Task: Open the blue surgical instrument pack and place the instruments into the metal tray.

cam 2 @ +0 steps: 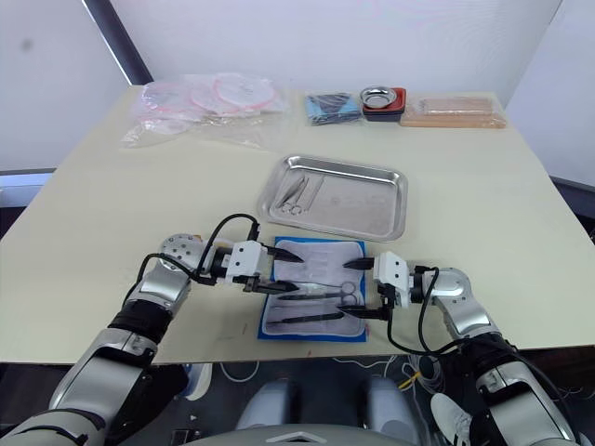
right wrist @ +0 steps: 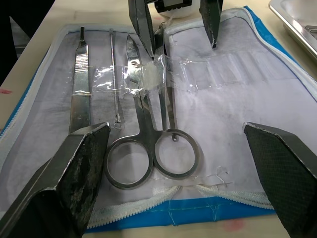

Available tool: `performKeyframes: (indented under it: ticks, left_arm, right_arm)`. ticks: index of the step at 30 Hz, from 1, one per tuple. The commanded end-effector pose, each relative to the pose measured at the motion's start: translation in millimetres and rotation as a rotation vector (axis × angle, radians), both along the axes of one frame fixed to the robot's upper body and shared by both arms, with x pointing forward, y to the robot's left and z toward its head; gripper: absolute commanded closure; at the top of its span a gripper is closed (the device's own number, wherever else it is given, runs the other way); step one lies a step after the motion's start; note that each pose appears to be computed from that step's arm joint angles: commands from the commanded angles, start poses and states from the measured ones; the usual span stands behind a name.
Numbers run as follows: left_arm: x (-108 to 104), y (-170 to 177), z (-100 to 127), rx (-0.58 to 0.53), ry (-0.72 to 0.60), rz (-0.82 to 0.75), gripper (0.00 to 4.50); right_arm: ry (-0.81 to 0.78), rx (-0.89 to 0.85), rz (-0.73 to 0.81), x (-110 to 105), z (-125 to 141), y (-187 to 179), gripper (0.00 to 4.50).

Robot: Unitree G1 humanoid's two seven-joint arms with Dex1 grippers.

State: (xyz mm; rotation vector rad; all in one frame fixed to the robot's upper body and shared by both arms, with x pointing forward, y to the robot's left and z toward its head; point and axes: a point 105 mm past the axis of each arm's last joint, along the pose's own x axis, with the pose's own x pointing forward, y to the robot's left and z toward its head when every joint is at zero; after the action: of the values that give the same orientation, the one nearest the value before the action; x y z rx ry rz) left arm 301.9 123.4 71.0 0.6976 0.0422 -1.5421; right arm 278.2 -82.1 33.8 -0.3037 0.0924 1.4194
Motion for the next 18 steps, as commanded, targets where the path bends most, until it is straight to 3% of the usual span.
performKeyframes:
  ticks: [1,12,15,18]
  left_arm:
    - [-1.9,-2.9,1.6,-0.013,-0.006,-0.023,1.67]
    - [-9.9,-5.5,-4.8,-0.01,0.038,-0.055,1.67]
    - [-9.7,-5.1,-6.6,-0.003,0.051,-0.053,2.45]
    - [-9.6,-5.6,-7.9,0.002,0.058,-0.052,3.64]
  right_arm:
    - [0.258,-0.248,-0.048,-35.8,-79.1,-27.1,0.0]
    - [0.26,-0.25,-0.048,-36.6,-79.6,-27.8,0.0]
    - [0.26,-0.25,-0.049,-36.4,-79.4,-28.1,0.0]
    - [0.259,-0.252,-0.051,-35.9,-79.4,-28.9,0.0]
